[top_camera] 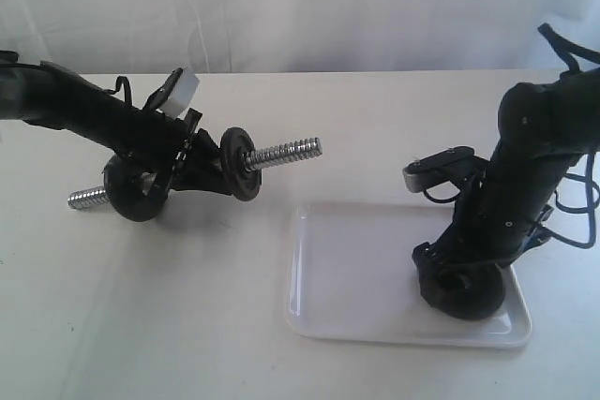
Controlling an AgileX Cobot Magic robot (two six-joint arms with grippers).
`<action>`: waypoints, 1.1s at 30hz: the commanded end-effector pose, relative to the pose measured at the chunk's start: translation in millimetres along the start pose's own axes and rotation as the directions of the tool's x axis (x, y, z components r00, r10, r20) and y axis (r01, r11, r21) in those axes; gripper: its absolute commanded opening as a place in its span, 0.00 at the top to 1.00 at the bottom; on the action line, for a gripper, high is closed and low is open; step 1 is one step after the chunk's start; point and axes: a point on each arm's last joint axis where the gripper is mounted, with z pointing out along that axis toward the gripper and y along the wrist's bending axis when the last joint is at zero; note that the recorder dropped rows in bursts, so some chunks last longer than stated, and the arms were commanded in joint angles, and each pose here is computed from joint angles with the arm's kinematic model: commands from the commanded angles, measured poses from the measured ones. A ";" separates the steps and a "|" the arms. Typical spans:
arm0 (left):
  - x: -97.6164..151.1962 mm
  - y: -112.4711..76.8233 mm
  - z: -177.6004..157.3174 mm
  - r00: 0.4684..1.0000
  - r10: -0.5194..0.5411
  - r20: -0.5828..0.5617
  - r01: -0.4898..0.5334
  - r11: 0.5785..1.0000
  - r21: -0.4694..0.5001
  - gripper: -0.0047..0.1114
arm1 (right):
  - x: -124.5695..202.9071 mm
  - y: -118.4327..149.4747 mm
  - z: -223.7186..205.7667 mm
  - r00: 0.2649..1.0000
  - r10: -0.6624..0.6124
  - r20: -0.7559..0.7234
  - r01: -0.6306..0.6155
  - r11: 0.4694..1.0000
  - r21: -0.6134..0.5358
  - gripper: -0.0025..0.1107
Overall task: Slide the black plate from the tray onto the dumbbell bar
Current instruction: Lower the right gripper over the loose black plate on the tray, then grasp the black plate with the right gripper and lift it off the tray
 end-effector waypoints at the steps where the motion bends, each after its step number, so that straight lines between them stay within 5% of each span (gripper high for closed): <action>1: -19.5 -0.2 -2.9 0.969 0.096 0.229 -0.091 0.995 -0.032 0.96 | 2.1 -0.3 2.1 1.000 0.001 -0.022 -0.001 1.000 0.014 0.05; 33: -19.5 -0.2 -2.9 0.969 0.096 0.229 -0.091 0.995 -0.032 0.96 | 7.4 4.7 16.7 0.991 -0.022 -0.132 0.023 1.000 0.001 0.05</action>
